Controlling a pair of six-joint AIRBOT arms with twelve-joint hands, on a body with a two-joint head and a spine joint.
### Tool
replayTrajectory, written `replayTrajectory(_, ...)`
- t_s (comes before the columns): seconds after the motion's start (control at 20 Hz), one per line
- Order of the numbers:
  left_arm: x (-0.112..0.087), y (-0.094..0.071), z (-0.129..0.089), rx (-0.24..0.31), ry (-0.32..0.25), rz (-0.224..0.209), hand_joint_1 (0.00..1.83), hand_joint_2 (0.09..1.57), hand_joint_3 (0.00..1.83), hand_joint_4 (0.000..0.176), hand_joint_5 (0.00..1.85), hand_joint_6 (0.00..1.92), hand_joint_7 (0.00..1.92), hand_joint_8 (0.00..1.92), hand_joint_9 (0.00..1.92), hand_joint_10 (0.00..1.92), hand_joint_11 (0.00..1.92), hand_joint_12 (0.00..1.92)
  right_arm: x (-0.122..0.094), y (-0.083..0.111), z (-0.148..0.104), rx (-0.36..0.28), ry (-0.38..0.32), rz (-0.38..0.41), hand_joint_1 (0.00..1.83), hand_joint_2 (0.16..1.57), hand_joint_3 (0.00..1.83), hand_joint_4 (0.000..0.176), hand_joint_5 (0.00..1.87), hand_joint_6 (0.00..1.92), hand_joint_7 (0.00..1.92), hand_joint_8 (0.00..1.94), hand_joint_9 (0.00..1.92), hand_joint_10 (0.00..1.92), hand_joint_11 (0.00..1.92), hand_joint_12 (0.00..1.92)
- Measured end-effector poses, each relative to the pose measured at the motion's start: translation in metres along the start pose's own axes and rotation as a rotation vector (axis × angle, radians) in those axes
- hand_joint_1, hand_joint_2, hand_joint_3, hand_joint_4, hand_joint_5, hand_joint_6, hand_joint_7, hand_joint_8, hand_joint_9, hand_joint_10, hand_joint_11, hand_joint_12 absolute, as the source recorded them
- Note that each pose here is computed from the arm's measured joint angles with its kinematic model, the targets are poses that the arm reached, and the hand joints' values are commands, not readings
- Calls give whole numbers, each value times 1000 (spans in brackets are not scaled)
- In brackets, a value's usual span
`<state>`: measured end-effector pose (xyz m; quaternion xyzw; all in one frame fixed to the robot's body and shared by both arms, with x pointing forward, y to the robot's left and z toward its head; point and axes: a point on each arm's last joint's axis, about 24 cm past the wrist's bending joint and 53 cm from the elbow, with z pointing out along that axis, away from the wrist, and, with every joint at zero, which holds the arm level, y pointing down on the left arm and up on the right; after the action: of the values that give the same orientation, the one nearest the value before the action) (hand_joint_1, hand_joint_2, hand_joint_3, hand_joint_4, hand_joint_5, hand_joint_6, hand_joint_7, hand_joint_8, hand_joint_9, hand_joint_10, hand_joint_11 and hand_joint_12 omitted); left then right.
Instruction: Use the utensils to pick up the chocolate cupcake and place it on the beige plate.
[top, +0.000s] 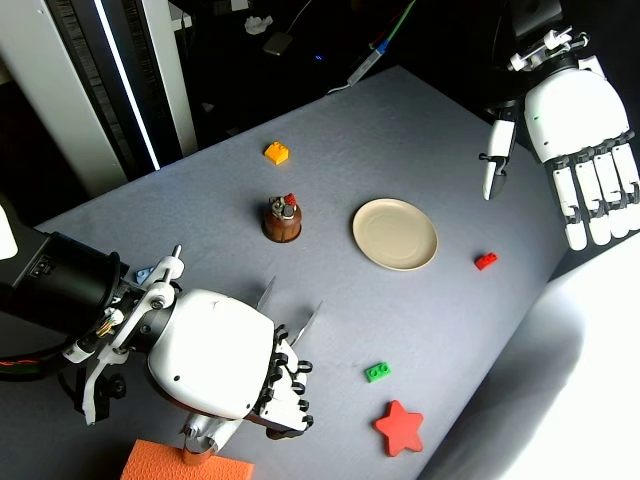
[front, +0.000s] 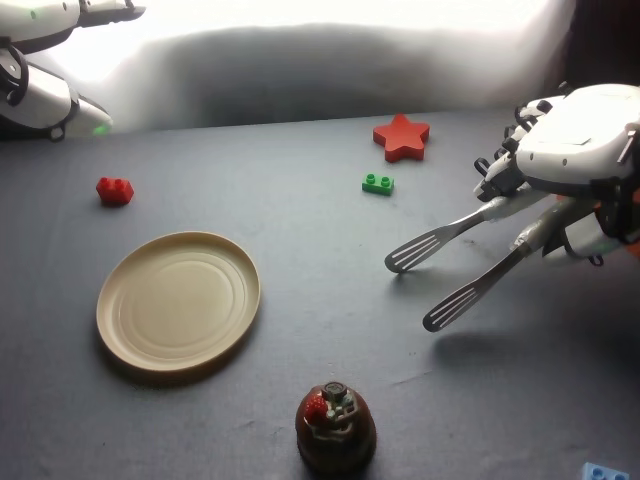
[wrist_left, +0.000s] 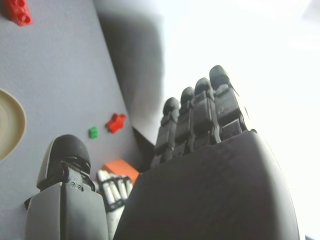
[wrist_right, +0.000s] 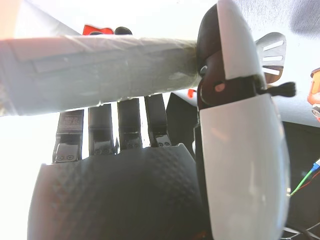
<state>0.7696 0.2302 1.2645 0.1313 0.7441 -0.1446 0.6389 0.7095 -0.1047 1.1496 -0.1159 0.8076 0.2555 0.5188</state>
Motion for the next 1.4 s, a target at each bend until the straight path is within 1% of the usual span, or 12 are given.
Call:
replayTrajectory(0.1,0,-1,0,3,2,-1,314,1133,0,0,56,1,24,0,24,1,0,153,0,1,0,-1,0,0,1055,1094,0,0,700,17,627,336,366,984,165,1448)
replayTrajectory(0.15,1,-1,0,5,6,-1,314,1133,0,0,56,1,24,0,24,1,0,153,0,0,0,0,0,-1,1055,1094,0,0,700,17,627,336,366,984,165,1448)
replayTrajectory(0.2,2,-2,0,7,9,-1,320,1129,0,0,56,1,26,1,24,2,0,145,0,0,0,0,0,-1,1053,1086,2,0,734,29,564,563,390,986,188,1469)
replayTrajectory(0.25,2,-2,0,8,9,0,309,1131,0,0,52,0,21,0,21,0,0,139,0,0,0,0,0,-1,1049,1089,1,0,742,32,550,602,384,996,170,1484)
replayTrajectory(0.5,2,-1,0,6,7,0,315,1132,0,0,52,0,13,0,19,0,0,134,0,1,0,-1,0,-5,1071,1077,1,0,734,27,520,669,386,1029,205,1480)
replayTrajectory(0.55,1,-1,0,5,6,0,292,1141,2,0,44,0,8,1,19,2,0,118,0,1,-1,0,0,-6,1030,1100,1,0,720,25,472,752,345,1113,166,1605)
replayTrajectory(0.65,1,-1,0,5,5,0,314,1129,0,0,54,2,15,1,24,2,0,140,0,0,-1,0,0,-7,1022,1111,0,0,708,30,423,853,314,1160,138,1671)
replayTrajectory(1.0,0,0,0,2,4,-1,305,1132,0,0,55,0,16,1,18,1,0,121,-1,1,-1,-1,-3,-7,1054,1095,1,0,674,45,373,877,302,1159,128,1618)
replayTrajectory(1.05,0,0,0,2,4,-1,309,1128,0,0,66,2,31,2,31,3,0,157,-1,1,-1,-1,-3,-7,1043,1099,0,0,699,76,397,874,313,1158,147,1606)
replayTrajectory(1.2,0,0,0,2,3,-2,325,1128,0,0,55,1,25,1,27,1,0,118,-2,1,-1,-2,-4,-7,1050,1092,0,0,461,631,387,851,300,1147,126,1621)
replayTrajectory(1.3,0,0,0,2,3,-2,337,1125,0,0,70,2,35,1,37,2,0,167,-2,0,-1,2,-4,-12,1059,1078,0,0,439,744,417,845,323,1165,141,1626)
replayTrajectory(1.4,0,0,0,2,3,-2,332,1129,0,0,68,3,34,2,35,2,0,170,-2,0,-1,4,-4,-13,1043,1093,3,0,421,759,415,842,313,1150,129,1596)
